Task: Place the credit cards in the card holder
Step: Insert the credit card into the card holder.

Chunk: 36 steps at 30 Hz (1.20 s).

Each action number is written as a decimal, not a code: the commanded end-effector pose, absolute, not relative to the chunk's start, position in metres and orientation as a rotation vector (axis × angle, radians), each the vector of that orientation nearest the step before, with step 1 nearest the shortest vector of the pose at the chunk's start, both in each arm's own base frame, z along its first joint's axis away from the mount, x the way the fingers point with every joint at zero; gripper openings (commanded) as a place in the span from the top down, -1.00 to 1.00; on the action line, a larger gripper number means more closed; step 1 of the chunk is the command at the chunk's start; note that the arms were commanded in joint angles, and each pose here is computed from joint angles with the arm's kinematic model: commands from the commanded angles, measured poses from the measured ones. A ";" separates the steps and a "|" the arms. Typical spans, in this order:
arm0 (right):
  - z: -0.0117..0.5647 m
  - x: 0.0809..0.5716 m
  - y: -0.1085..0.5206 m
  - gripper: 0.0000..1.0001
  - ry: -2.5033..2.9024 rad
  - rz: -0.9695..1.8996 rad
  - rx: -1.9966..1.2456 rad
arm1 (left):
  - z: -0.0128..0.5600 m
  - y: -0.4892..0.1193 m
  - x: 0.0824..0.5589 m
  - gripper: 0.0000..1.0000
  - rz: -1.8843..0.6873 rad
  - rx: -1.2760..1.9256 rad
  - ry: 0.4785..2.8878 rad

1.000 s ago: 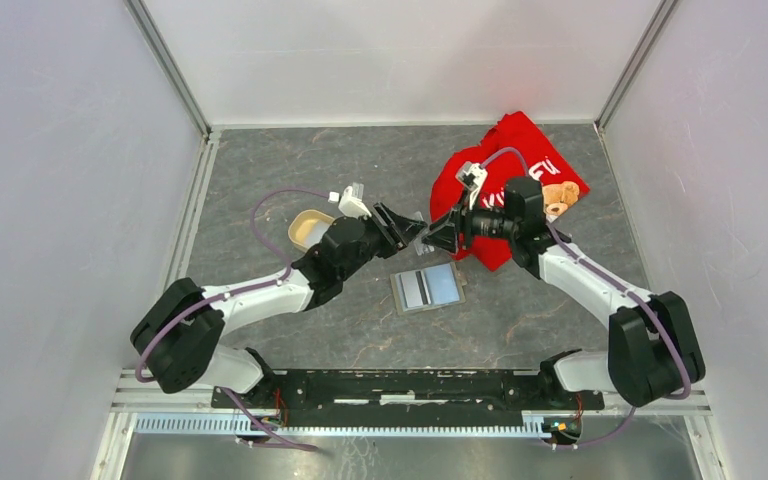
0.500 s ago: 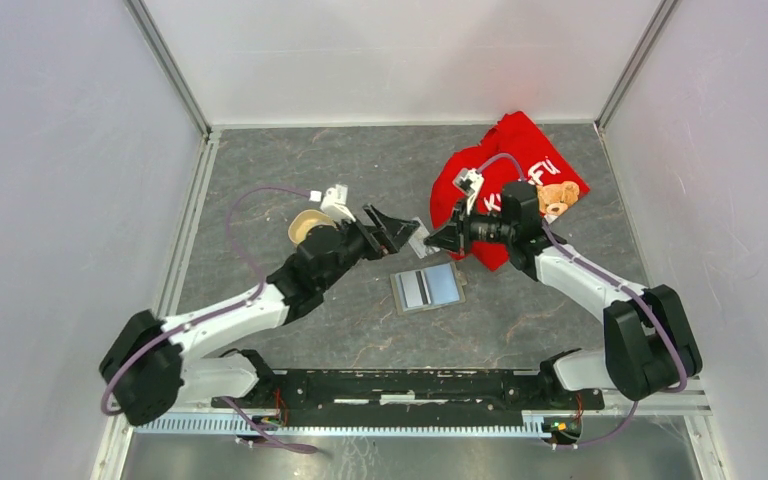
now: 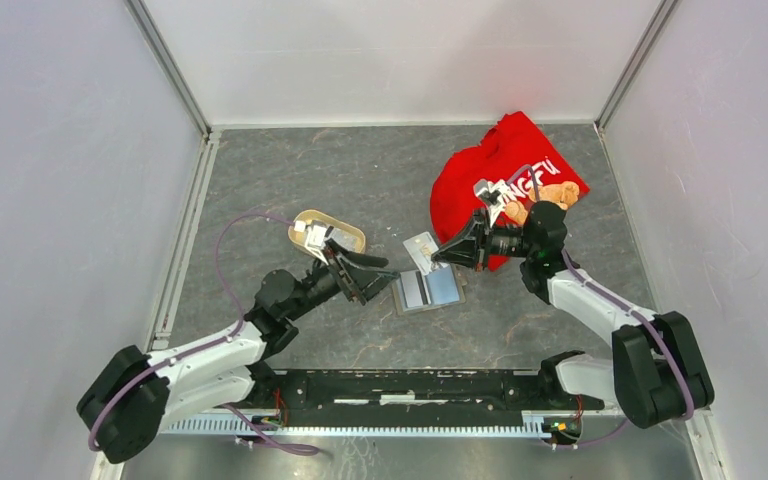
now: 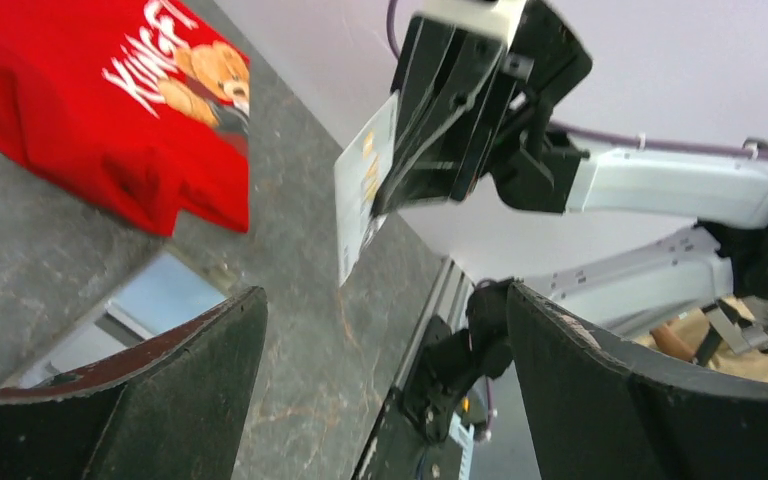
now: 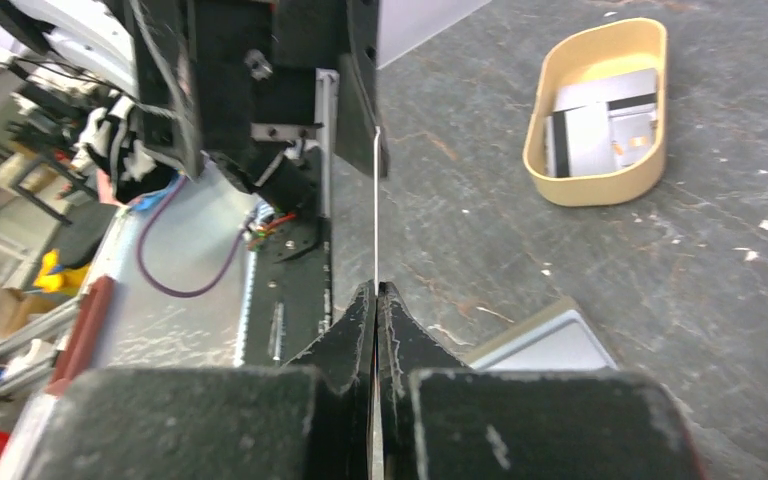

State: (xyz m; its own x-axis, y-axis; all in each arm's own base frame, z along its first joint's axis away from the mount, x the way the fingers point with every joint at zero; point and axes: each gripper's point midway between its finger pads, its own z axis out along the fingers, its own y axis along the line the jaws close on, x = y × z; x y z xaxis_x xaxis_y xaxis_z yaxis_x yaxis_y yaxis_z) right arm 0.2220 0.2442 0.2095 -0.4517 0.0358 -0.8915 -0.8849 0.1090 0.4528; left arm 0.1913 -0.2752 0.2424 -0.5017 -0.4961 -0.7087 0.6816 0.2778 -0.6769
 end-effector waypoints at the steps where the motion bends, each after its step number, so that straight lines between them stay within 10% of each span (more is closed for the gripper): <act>1: 0.238 0.209 0.247 1.00 1.557 1.630 -0.824 | 0.277 -0.278 0.174 -0.87 -1.551 0.271 1.321; 25: 0.268 0.230 0.251 1.00 1.577 1.736 -0.593 | 0.288 -0.319 0.201 0.24 -1.675 0.208 1.295; 36: 0.266 0.231 0.251 1.00 1.577 1.736 -0.568 | 0.289 -0.325 0.206 0.40 -1.758 0.140 1.273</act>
